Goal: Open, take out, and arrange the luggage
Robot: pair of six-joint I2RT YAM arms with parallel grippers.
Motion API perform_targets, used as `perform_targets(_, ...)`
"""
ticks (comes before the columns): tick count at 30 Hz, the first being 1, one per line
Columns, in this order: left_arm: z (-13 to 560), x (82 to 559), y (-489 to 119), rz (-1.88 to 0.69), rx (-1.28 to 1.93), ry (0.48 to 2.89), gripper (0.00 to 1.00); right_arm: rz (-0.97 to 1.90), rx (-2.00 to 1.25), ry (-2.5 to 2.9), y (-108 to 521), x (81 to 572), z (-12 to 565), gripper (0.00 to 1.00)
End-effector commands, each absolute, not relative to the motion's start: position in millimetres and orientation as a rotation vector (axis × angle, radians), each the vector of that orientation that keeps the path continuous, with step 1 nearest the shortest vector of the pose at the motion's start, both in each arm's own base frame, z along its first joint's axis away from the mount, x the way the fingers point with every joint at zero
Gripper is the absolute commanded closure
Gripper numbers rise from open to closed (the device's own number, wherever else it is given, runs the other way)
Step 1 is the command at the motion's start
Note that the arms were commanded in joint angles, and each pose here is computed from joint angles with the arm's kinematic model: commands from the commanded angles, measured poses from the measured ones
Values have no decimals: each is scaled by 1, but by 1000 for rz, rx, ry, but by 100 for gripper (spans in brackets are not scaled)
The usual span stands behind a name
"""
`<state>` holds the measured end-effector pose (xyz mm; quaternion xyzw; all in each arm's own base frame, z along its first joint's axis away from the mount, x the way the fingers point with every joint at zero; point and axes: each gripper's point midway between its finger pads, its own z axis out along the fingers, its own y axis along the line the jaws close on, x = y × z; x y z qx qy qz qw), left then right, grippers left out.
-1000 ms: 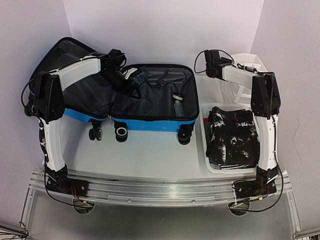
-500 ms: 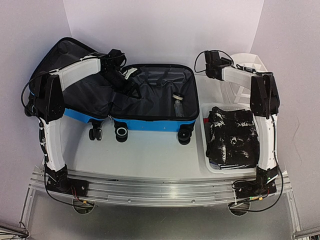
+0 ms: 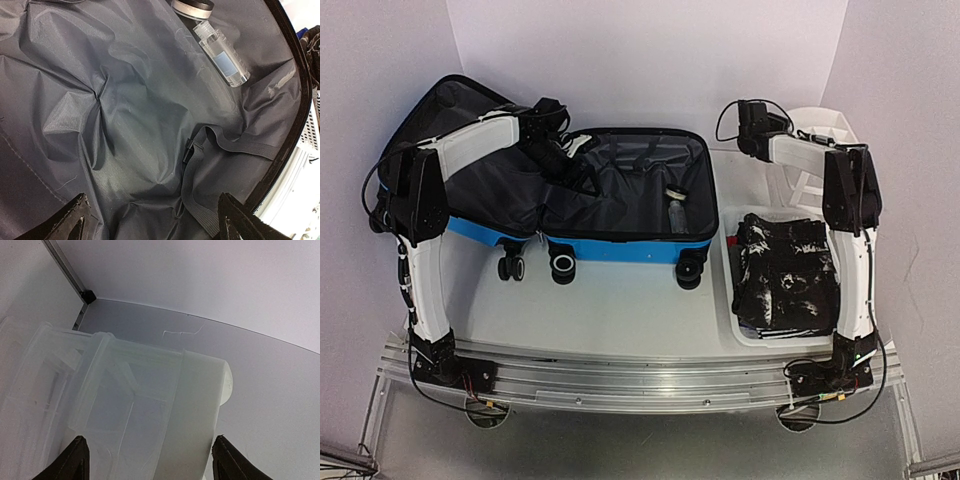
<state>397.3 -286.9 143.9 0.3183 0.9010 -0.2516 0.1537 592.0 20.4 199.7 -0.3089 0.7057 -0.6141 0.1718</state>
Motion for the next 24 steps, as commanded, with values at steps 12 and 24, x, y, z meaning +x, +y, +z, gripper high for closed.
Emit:
perform_targets(12,147,403,-289,-757,897,2568,13,-1717,-922,1779,96,613,229,29)
perform_targets(24,148,401,-286,-753,897,2569,13,-1759,-929,1888,58,605,216,28)
